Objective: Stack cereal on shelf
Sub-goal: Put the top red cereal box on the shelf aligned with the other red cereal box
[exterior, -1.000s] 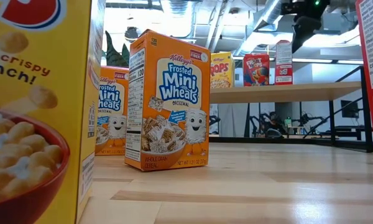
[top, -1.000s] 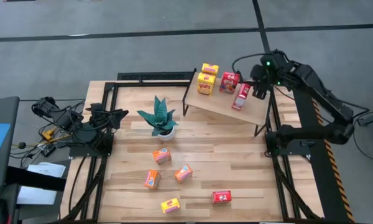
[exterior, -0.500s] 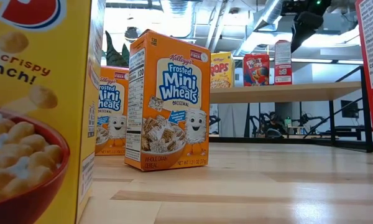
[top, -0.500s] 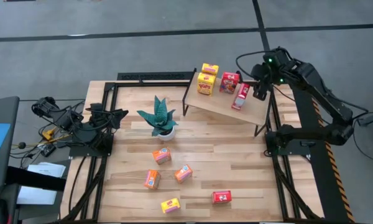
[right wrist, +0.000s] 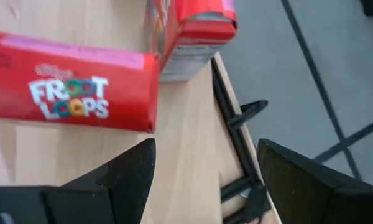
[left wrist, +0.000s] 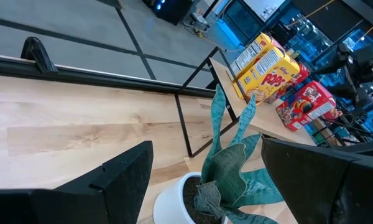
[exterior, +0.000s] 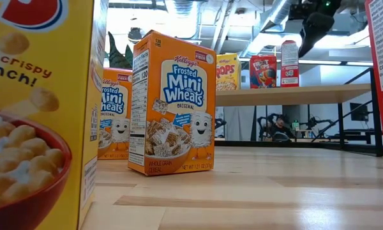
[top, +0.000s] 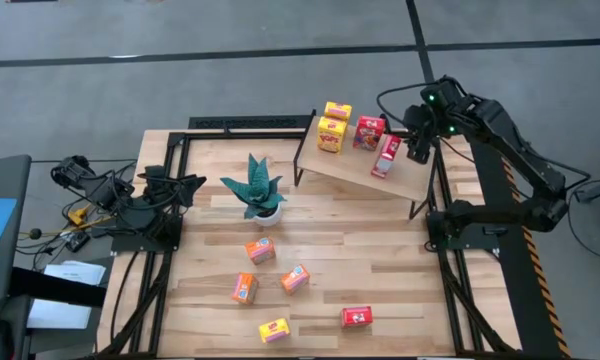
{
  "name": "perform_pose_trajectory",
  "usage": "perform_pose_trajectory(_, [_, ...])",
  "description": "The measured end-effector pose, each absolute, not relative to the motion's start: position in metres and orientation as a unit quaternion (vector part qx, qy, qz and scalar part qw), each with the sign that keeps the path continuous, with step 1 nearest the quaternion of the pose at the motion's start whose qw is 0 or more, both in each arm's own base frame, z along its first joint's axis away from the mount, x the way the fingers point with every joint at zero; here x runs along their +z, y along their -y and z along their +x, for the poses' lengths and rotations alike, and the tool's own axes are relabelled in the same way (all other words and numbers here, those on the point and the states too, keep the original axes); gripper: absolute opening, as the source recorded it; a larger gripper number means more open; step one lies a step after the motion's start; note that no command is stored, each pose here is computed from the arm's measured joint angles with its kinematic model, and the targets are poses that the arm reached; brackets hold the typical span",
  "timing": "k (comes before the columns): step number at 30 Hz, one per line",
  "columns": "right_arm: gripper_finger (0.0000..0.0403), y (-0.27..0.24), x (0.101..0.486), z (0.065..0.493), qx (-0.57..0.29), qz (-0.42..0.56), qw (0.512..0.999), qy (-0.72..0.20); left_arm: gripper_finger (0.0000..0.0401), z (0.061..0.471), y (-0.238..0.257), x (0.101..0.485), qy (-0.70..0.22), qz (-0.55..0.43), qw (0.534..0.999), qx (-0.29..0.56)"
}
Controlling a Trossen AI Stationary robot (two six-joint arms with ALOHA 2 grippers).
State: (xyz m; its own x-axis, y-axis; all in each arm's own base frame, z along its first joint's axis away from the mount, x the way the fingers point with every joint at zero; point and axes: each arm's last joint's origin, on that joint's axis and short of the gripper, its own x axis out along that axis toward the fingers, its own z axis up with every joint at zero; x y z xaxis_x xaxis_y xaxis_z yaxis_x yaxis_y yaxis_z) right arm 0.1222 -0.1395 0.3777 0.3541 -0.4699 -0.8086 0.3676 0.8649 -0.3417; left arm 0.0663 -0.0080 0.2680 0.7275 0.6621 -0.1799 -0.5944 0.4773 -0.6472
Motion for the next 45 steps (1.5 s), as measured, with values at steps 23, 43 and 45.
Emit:
perform_pose_trajectory(23, [0.0213,0.078,0.381,0.126,-0.171,0.019,0.848,-0.502,0.0293,0.066,0.008,0.268,0.046,-0.36,0.858,0.364])
perform_pose_trajectory(43, [0.0053,0.079,0.373,0.16,-0.139,0.009,0.854,-0.501,0.0293,0.066,0.008,0.268,0.052,-0.369,0.853,0.365])
perform_pose_trajectory(45, [0.0052,0.081,0.372,0.164,-0.139,0.009,0.855,-0.5,0.0293,0.066,0.008,0.268,0.051,-0.371,0.853,0.363])
